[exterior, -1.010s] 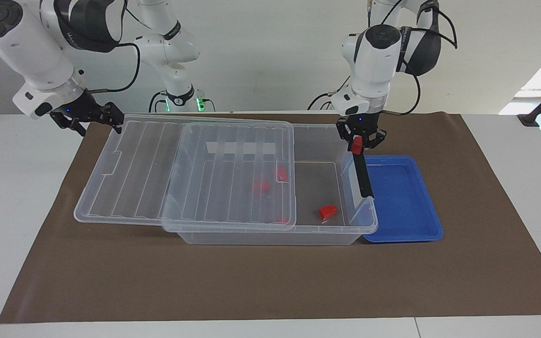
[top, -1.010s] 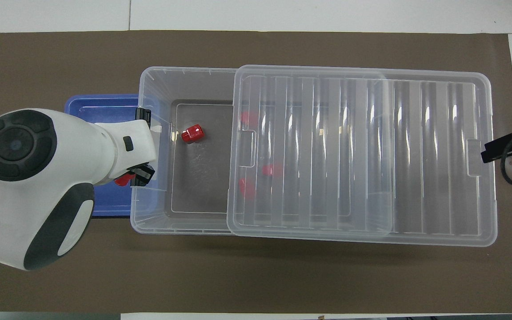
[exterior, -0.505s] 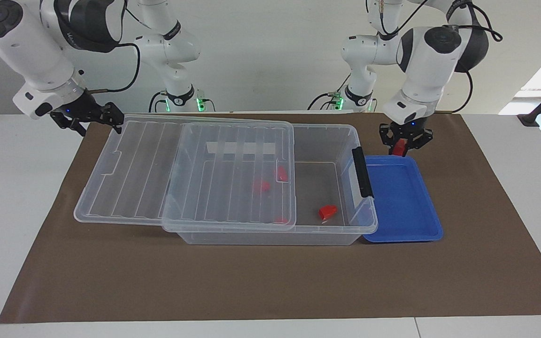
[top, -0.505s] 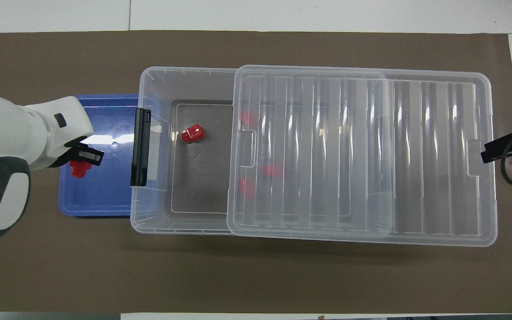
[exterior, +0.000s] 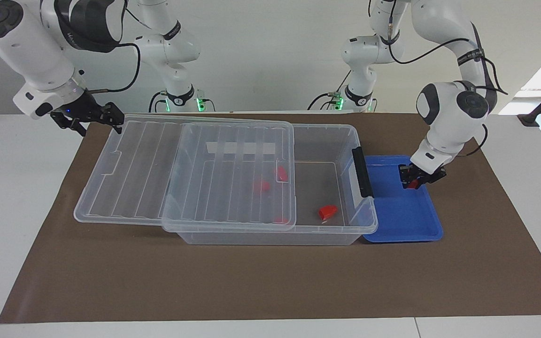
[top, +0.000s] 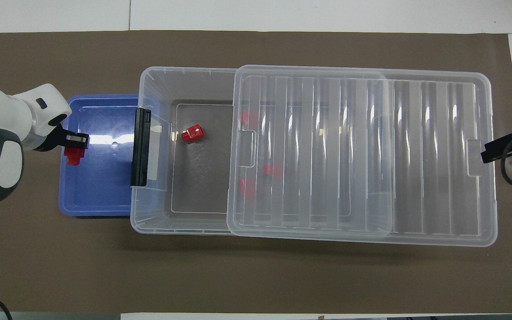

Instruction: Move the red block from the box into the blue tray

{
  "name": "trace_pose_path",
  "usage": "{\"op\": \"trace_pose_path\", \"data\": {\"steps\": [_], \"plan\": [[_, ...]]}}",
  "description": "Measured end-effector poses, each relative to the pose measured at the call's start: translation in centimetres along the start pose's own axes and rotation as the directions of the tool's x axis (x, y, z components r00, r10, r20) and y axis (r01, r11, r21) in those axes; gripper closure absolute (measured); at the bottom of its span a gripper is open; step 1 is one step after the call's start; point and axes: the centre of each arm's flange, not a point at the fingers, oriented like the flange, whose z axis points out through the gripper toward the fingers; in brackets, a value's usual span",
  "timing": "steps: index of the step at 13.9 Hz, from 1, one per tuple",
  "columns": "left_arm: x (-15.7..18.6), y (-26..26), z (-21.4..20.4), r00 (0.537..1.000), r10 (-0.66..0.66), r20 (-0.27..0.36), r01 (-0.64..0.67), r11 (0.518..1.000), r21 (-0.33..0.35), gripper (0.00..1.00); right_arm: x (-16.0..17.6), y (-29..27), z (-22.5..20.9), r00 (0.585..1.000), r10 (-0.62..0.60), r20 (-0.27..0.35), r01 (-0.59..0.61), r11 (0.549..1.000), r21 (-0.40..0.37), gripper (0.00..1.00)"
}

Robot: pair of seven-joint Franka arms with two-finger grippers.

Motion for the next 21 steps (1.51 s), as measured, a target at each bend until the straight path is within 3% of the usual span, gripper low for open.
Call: {"op": "trace_pose_path", "data": {"steps": [3, 7, 9, 11, 13, 14, 17, 21], "plan": [[0.7, 0.5, 3.2, 0.995, -0.101, 0.001, 0.101, 0.994, -0.028, 0.66, 0.0, 0.1, 0.0, 1.0, 0.002, 0.0, -0.002, 1.0, 0.0, 0.0], [0.9, 0.7, 6.0, 0.991, -0.132, 0.029, 0.133, 0.99, -0.039, 0.65, 0.0, 0.1, 0.0, 1.0, 0.002, 0.0, -0.002, 1.0, 0.0, 0.0], [0.9, 0.7, 6.0, 0.991, -0.133, 0.03, 0.134, 0.99, -0.04, 0.48, 0.0, 0.1, 0.0, 1.0, 0.002, 0.0, -0.002, 1.0, 0.0, 0.0], [1.1, 0.7, 5.5, 0.991, -0.133, 0.019, 0.134, 0.99, -0.041, 0.22, 0.0, 0.1, 0.0, 1.0, 0.002, 0.0, -0.002, 1.0, 0.0, 0.0], [1.4, 0.7, 3.3, 0.991, -0.132, -0.015, 0.132, 0.99, -0.043, 0.04, 0.0, 0.1, 0.0, 1.0, 0.002, 0.0, -0.002, 1.0, 0.0, 0.0], [1.4, 0.8, 1.4, 0.991, -0.131, -0.037, 0.129, 0.991, -0.043, 0.0, 0.0, 0.1, 0.0, 1.0, 0.002, 0.0, -0.002, 1.0, 0.0, 0.0], [0.5, 1.1, -5.7, 0.99, -0.123, -0.069, 0.12, 0.992, -0.042, 0.0, 0.0, 0.1, 0.0, 1.0, 0.002, 0.0, -0.002, 1.0, 0.0, 0.0], [-0.8, 1.3, -14.7, 0.991, -0.114, -0.064, 0.112, 0.993, -0.037, 0.0, 0.0, 0.1, 0.0, 1.0, 0.002, 0.0, -0.002, 1.0, 0.0, 0.0]]}}
